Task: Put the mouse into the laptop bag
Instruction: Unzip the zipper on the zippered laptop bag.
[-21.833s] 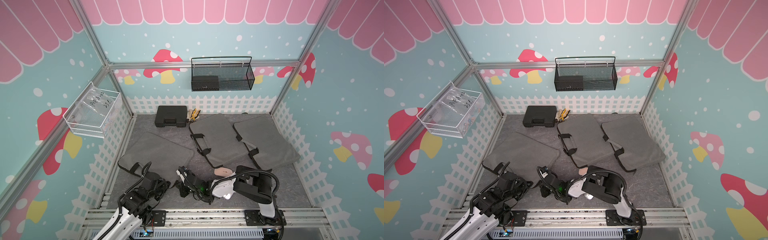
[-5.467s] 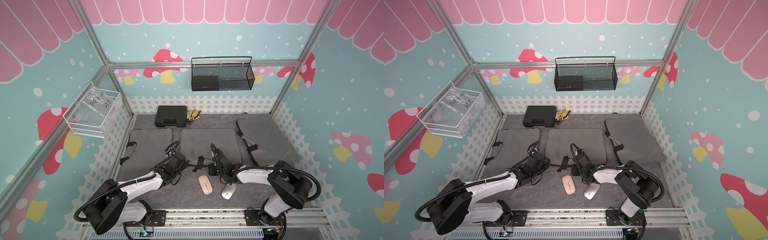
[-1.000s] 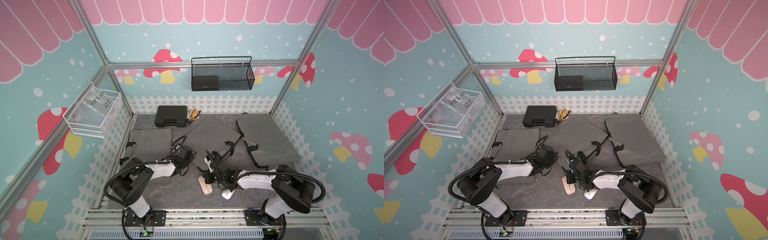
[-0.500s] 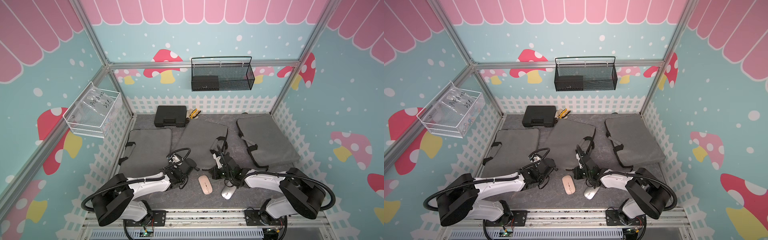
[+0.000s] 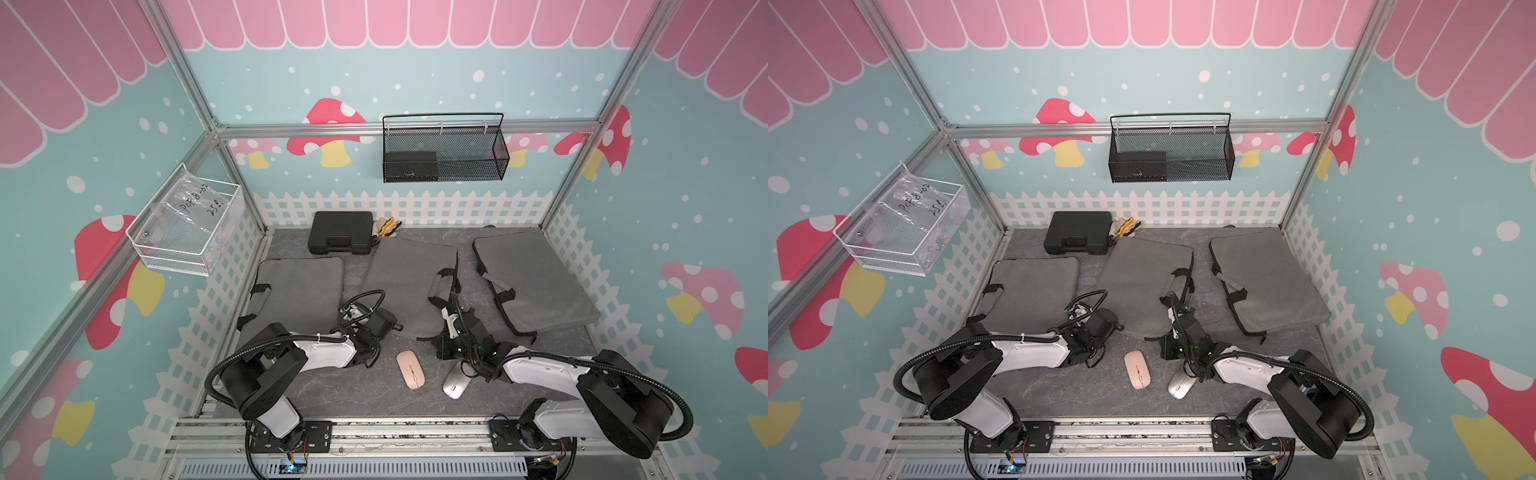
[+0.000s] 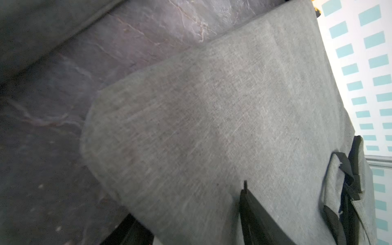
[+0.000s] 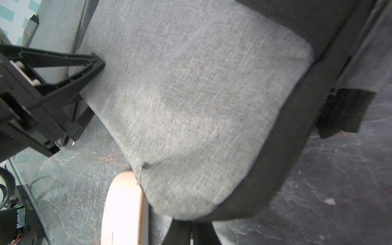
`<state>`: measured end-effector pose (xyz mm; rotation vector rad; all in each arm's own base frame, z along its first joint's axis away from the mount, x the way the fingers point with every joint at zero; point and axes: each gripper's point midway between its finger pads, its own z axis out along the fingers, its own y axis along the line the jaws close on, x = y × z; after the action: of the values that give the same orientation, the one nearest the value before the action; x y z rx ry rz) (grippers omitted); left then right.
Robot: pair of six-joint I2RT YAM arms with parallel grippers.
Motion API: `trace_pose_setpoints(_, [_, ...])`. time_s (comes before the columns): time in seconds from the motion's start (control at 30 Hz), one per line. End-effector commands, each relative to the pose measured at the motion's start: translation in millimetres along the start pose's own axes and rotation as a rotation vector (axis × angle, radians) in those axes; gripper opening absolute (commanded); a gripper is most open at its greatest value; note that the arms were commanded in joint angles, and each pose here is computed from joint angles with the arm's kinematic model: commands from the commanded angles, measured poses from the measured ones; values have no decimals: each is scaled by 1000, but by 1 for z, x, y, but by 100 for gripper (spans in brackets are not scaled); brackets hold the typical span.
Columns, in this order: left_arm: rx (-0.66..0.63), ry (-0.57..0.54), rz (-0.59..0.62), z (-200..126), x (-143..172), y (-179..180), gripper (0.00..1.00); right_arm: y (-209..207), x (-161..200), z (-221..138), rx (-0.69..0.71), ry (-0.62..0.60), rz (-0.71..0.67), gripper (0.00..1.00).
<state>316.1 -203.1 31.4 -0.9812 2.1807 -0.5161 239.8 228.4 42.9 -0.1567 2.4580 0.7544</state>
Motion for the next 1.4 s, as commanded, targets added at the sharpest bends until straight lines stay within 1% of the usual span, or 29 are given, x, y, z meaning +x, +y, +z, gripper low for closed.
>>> trace_pose_setpoints(0.0, [-12, 66, 6, 14, 12, 6, 43, -8, 15, 4, 12, 50, -4, 0])
trace_pose_setpoints(0.03, [-14, 73, 3, 16, 13, 8, 32, -7, 18, 5, 6, 63, -5, 0])
trace_pose_setpoints(0.07, [-17, 77, -1, 18, 14, 9, 23, -5, 20, 6, 1, 72, -7, 0])
trace_pose_setpoints(0.1, [-15, 77, -4, 18, 14, 10, 17, -3, 22, 6, -6, 80, -9, 0])
trace_pose_setpoints(0.17, [-14, 77, -4, 20, 15, 11, 9, 4, 24, 6, -22, 87, -15, 0])
trace_pose_setpoints(0.27, [-18, 79, 4, 21, 16, 10, 0, 18, 25, 6, -46, 87, -32, 0])
trace_pose_setpoints(0.53, [-14, 70, -2, 19, 13, 13, 0, 47, 25, 20, -79, 108, -66, 0])
trace_pose_setpoints(0.7, [-8, 58, -9, 14, 10, 17, 0, 67, 20, 30, -107, 109, -89, 0])
trace_pose_setpoints(0.83, [-1, 50, -20, 10, 7, 19, 0, 75, 18, 37, -112, 114, -97, 0])
trace_pose_setpoints(1.0, [9, 23, -31, -1, -1, 21, 0, 72, 14, 40, -85, 102, -102, 0])
trace_pose_setpoints(1.2, [30, -31, -36, -21, -12, 24, 0, 61, -2, 18, -43, 26, -88, 0])
trace_pose_setpoints(1.37, [29, -75, -24, -32, -19, 23, 0, 42, -7, 3, -25, 4, -43, 0])
